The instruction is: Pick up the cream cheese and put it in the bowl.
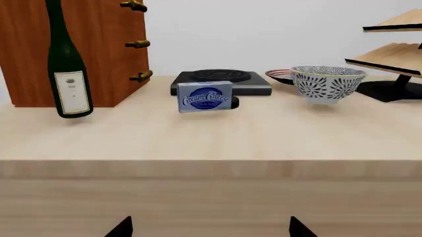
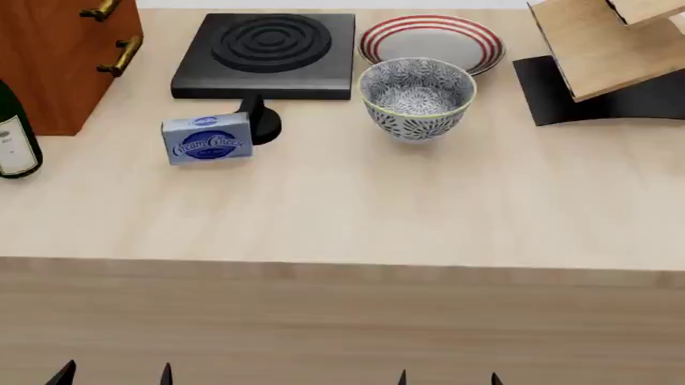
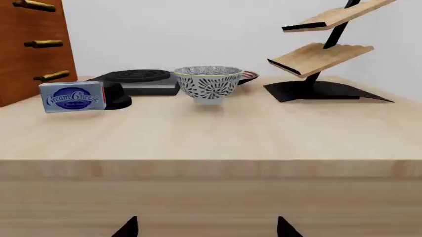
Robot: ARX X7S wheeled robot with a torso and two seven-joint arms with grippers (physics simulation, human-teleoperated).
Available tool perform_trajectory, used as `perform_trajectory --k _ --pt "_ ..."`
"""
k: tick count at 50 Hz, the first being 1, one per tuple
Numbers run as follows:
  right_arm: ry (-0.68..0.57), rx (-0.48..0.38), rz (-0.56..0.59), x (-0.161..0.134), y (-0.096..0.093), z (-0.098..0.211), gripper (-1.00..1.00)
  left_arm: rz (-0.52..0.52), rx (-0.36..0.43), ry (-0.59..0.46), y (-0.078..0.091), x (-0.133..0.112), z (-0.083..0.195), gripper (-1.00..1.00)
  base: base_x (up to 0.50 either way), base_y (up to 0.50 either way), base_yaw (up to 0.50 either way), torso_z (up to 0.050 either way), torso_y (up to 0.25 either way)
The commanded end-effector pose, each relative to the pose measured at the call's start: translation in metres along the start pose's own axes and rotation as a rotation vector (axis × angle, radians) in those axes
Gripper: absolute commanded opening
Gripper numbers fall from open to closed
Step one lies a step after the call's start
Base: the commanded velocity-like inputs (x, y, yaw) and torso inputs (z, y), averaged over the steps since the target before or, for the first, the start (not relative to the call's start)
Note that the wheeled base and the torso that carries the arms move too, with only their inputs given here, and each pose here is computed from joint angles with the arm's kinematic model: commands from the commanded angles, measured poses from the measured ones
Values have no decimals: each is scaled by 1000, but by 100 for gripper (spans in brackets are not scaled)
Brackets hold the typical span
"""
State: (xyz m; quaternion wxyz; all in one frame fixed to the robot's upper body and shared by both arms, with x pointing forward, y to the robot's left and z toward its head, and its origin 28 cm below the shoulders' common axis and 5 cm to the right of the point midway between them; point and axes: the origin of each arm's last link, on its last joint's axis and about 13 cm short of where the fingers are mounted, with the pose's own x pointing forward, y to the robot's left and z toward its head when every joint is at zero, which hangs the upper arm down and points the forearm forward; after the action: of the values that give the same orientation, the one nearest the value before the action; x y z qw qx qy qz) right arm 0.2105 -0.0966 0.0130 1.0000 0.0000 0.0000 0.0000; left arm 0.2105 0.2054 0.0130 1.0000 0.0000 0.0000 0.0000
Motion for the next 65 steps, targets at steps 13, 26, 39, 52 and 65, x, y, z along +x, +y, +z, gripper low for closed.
perform_trajectory --k 13,26,39,52,65 --pt "-4 9 -18 -1 -2 0 100 13 1 -12 1 -2 4 100 0 0 0 33 0" --pt "7 -3 -1 0 -1 -2 100 -23 34 -47 -1 -2 -1 100 0 0 0 6 0" --pt "7 -5 -1 0 -1 -3 100 -24 5 -10 0 0 0 100 0 0 0 50 0" --pt "-6 -3 -7 -1 -1 -1 100 -23 -3 -7 1 0 2 100 0 0 0 50 0" --pt "-31 -21 -15 -3 -1 0 100 -29 -6 -8 2 -2 5 100 0 0 0 50 0"
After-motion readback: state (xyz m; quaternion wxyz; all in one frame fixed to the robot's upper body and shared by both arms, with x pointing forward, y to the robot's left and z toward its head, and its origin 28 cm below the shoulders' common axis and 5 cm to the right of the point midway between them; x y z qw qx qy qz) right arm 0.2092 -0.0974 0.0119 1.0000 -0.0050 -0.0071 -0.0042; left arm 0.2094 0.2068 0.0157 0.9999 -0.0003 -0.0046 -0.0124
